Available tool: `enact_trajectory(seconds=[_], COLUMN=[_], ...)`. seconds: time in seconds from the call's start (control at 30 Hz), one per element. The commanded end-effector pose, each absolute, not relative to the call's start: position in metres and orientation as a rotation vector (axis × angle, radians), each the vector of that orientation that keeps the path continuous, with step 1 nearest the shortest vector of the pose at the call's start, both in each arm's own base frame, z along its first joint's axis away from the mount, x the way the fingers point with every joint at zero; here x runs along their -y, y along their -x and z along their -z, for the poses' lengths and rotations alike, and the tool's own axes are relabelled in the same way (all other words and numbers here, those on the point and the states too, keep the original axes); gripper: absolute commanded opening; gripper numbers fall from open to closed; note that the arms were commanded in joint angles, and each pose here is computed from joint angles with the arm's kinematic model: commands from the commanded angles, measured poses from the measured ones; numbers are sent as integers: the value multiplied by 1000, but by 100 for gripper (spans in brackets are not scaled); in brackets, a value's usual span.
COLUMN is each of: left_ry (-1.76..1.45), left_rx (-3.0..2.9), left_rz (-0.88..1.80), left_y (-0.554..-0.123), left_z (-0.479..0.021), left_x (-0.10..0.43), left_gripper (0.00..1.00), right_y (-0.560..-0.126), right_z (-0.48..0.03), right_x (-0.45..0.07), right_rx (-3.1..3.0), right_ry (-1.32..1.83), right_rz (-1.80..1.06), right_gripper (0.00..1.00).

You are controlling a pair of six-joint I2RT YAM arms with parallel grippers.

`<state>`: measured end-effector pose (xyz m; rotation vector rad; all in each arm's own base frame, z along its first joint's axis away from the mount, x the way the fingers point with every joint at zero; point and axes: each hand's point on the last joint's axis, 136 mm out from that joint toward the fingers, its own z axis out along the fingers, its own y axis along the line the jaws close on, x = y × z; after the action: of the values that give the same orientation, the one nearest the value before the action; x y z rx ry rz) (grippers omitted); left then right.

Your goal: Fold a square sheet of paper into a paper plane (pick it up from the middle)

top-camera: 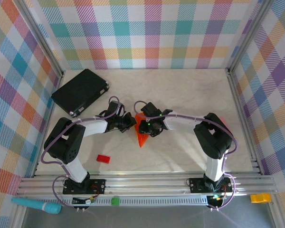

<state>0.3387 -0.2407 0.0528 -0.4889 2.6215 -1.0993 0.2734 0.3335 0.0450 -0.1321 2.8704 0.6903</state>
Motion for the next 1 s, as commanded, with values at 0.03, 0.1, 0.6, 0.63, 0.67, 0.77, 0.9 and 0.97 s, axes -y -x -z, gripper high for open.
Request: enact_trajectory(seconds=[0.03,0.1,0.6,0.63,0.67,0.77,0.9,0.97], left_ry=[506,508,558,560,558,555,558,557], left_rx=[-2613,-2602,-2526,-2527,-2527,-2527,-2522,-2523], left_rz=[1128,1128,974,959,944,893,834,792], left_y=[-340,-341,-351,-351,-350,-348,-347,-346], left_z=[-57,-61,-91,-93,-94,-98,-102,-102], left_x=[239,238,172,166,161,147,131,121], left_gripper=[5,10,50,51,52,56,59,61], right_y=[-273,-274,-275,-275,-276,-277,-280,-276], right_z=[-45,-44,-51,-52,-52,-54,-54,-51], right_x=[-338,-335,-305,-304,-302,-298,-292,-294], right_rx=[-2894,-2903,-2942,-2941,-2940,-2931,-2930,-2955], right_ry=[96,84,112,115,123,143,179,190], right_rz=[-689,-653,-385,-376,-362,-321,-274,-280], right_gripper=[26,23,8,8,7,7,7,9])
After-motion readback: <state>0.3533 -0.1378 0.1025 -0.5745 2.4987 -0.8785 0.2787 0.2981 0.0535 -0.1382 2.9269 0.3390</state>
